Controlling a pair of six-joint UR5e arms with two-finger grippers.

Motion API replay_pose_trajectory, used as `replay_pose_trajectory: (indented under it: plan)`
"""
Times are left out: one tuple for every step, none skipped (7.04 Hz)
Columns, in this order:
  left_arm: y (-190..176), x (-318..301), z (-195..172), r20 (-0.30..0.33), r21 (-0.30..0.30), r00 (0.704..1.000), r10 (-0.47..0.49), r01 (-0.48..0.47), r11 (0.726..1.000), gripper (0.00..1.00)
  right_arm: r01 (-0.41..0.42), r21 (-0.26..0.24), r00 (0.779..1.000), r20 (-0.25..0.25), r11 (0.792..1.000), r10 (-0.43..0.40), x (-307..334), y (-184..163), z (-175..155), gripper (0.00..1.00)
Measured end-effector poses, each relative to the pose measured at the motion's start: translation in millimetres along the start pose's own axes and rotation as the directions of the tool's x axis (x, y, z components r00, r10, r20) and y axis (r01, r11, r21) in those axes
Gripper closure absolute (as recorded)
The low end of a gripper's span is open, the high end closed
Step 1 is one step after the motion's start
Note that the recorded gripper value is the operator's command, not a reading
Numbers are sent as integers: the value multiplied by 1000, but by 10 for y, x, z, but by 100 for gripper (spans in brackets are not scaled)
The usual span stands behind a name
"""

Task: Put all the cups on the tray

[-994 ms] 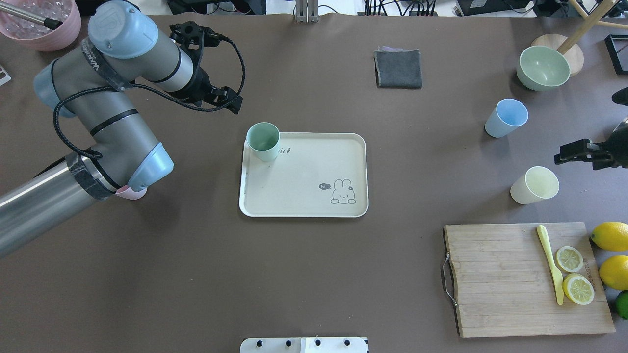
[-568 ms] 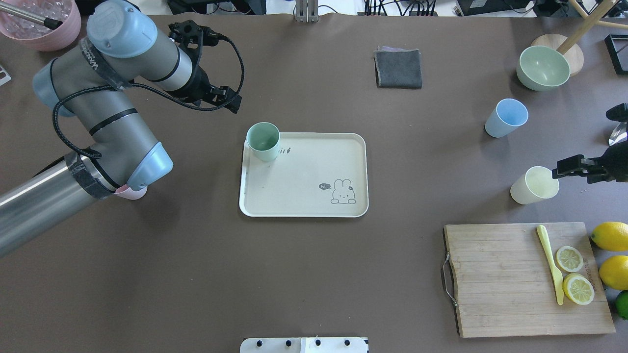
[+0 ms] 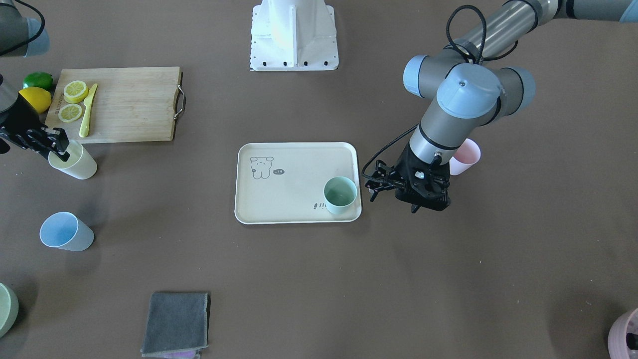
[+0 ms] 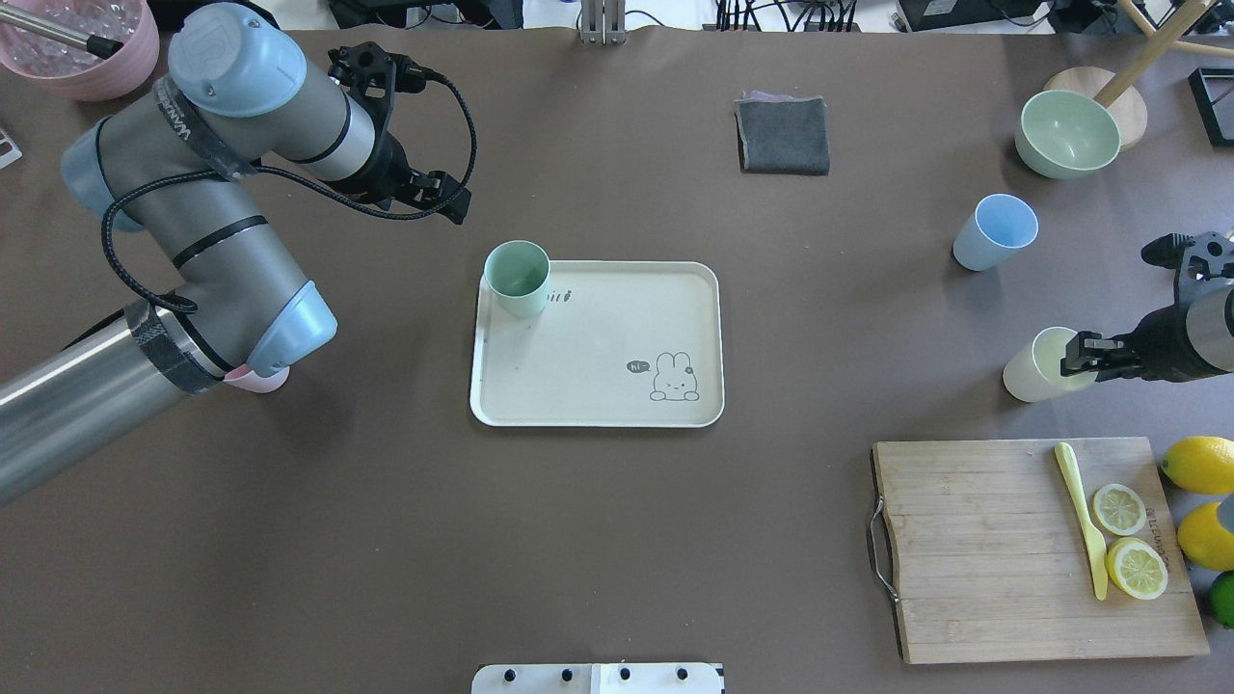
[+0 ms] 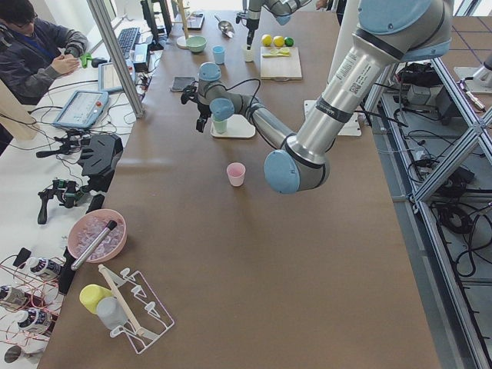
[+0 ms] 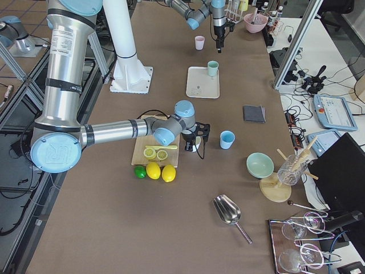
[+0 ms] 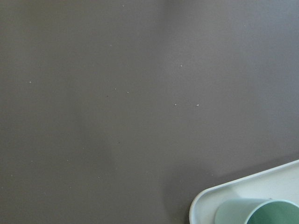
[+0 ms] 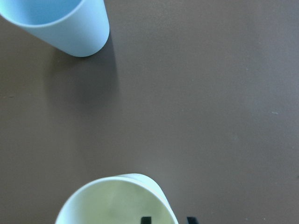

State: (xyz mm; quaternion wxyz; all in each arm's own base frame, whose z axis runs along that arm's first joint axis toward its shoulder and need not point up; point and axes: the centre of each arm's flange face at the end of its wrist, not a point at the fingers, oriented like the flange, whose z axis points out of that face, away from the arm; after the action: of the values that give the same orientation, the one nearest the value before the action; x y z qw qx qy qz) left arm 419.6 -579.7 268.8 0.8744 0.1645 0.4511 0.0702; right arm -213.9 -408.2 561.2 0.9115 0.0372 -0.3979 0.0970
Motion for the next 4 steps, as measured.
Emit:
replay_pose_trajectory:
  plan:
    - [0, 0, 0, 0, 0, 1000, 0, 0, 1000, 1, -1, 6, 1000, 14, 1000, 1, -85, 1, -29, 100]
    - [0, -1, 0, 0, 0, 1000, -1, 1, 1000, 1, -23, 22, 999, 47, 1000, 21, -303, -66, -97, 100]
    - [0, -1, -1, 0, 0, 1000, -1, 1, 1000, 1, -60, 37, 994, 95, 998, 56, -692, -190, -174, 100]
    - [-1, -2, 0, 0, 0, 1000, -1, 1, 1000, 1, -91, 39, 988, 125, 995, 85, -1135, -290, -219, 100]
